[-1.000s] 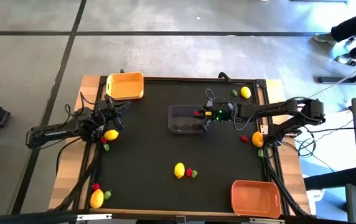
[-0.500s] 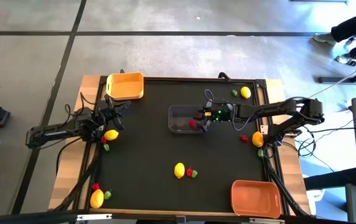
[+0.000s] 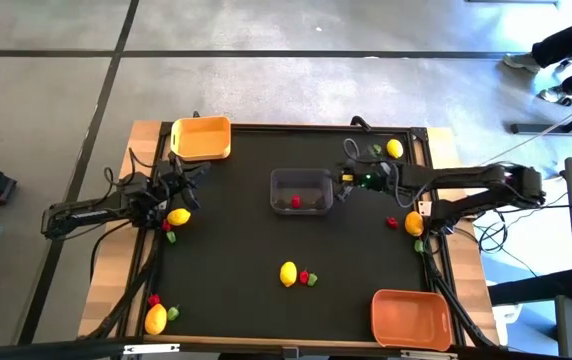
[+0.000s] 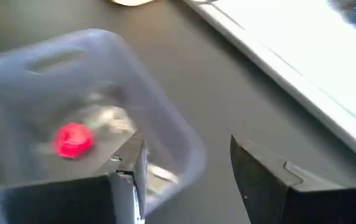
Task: Sort produce into baskets
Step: Put the yellow lemon into the yellow bin
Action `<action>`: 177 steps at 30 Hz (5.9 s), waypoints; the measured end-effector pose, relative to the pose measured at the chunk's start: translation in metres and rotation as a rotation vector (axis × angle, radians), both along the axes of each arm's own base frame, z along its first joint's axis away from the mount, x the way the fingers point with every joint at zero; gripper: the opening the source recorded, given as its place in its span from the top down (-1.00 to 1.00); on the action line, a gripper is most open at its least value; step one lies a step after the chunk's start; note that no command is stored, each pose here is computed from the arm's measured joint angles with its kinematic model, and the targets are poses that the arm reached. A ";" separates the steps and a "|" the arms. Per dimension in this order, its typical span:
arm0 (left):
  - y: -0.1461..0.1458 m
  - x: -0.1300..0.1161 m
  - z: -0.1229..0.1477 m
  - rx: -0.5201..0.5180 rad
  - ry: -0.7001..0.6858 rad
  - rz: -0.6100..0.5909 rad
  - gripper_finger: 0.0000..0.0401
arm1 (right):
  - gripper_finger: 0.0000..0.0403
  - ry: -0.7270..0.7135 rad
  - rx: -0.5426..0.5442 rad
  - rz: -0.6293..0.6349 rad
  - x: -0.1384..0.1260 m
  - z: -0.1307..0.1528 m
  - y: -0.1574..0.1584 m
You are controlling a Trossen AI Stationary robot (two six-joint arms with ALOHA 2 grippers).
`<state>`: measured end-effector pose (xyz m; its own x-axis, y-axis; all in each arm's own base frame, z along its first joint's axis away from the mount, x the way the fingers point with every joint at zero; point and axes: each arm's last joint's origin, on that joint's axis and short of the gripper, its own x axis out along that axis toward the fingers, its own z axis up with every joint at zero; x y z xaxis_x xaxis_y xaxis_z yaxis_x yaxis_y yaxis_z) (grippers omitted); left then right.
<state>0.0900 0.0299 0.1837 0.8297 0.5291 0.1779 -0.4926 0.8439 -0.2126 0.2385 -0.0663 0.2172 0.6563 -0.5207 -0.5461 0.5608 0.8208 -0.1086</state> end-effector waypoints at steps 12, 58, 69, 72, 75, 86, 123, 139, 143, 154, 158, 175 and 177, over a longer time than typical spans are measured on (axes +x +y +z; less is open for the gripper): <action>0.000 0.000 0.000 0.002 -0.001 0.000 0.97 | -0.07 0.195 -0.112 -0.246 -0.035 0.005 -0.012; 0.000 0.000 0.001 0.022 0.006 0.005 0.97 | -0.59 0.554 0.221 -0.570 -0.085 -0.005 -0.112; 0.000 0.000 0.001 0.023 0.007 0.005 0.97 | -0.58 0.631 0.306 -0.642 -0.094 -0.024 -0.127; 0.000 0.000 0.001 0.022 0.006 0.005 0.97 | -0.58 0.636 0.339 -0.652 -0.095 -0.030 -0.131; 0.000 0.000 0.001 0.022 0.006 0.005 0.97 | -0.58 0.644 0.349 -0.648 -0.094 -0.034 -0.132; 0.000 0.000 0.001 0.026 0.008 0.005 0.97 | -0.58 0.645 0.351 -0.736 -0.086 -0.047 -0.143; 0.000 0.000 -0.001 0.018 0.020 0.004 0.97 | 0.01 0.907 0.354 -0.666 -0.071 -0.067 -0.172; 0.000 0.000 -0.001 -0.002 0.007 0.000 0.97 | 0.23 0.931 0.341 -0.608 -0.066 -0.055 -0.171; 0.000 0.000 -0.001 -0.010 0.002 -0.002 0.97 | 0.23 0.893 0.307 -0.589 -0.060 -0.032 -0.166; 0.000 0.000 -0.001 -0.027 -0.009 -0.006 0.38 | 0.23 0.536 0.235 -0.401 -0.040 0.039 -0.127; 0.000 0.000 -0.001 -0.042 -0.018 -0.009 0.03 | 0.23 0.404 0.200 -0.315 -0.032 0.057 -0.112; 0.000 0.005 0.001 -0.084 -0.055 -0.073 -0.42 | 0.23 -0.012 0.109 0.073 0.022 0.089 -0.071; 0.000 0.007 0.004 -0.074 -0.068 -0.086 -0.42 | 0.23 -0.039 0.094 0.093 0.026 0.091 -0.067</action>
